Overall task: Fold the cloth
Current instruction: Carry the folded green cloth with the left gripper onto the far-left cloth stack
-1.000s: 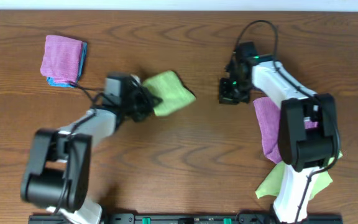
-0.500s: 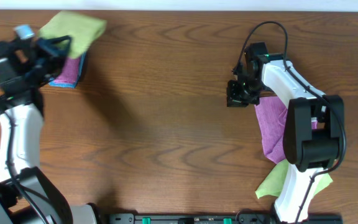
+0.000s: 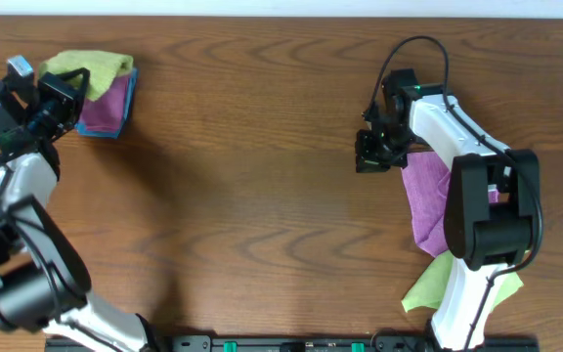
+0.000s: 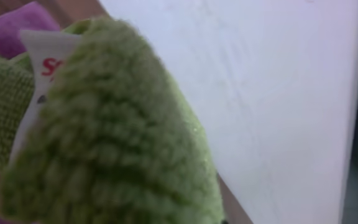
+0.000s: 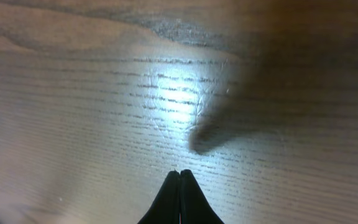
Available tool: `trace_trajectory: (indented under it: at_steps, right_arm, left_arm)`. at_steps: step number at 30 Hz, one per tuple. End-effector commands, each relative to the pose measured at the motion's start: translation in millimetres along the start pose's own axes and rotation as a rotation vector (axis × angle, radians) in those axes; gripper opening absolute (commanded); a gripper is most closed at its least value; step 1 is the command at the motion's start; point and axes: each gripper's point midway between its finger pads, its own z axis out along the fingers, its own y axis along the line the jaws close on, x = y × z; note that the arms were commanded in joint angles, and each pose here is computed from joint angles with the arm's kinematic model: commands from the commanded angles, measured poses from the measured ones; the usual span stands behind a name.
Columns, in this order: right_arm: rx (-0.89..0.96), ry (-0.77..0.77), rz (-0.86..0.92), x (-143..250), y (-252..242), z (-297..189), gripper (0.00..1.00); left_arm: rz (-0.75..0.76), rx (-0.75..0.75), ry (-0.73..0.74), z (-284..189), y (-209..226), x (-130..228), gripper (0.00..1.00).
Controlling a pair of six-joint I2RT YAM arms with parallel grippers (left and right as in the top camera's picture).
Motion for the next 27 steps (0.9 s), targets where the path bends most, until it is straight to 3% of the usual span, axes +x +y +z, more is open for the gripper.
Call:
trace_trajectory:
  at_steps: [1,10,20,27]
  right_arm:
    - [-0.015,-0.032,-0.048,-2.4,13.1,-12.8,0.02]
    - [-0.016,-0.04,-0.068,-3.2,21.0,-10.1,0.01]
    - [-0.018,-0.045,-0.111,-1.9,35.6,-5.1,0.02]
    - [-0.017,-0.041,-0.11,-0.7,35.5,-5.0,0.02]
  left_arm:
    - [0.057,0.035,-0.01,11.9,-6.3,-18.5,0.06]
    - [0.079,0.071,0.008,36.1,-3.4,-39.0,0.06]
    - [-0.102,-0.071,0.144,54.8,78.6,4.6,0.06]
    - [-0.14,-0.065,0.169,48.6,82.3,6.7,0.08]
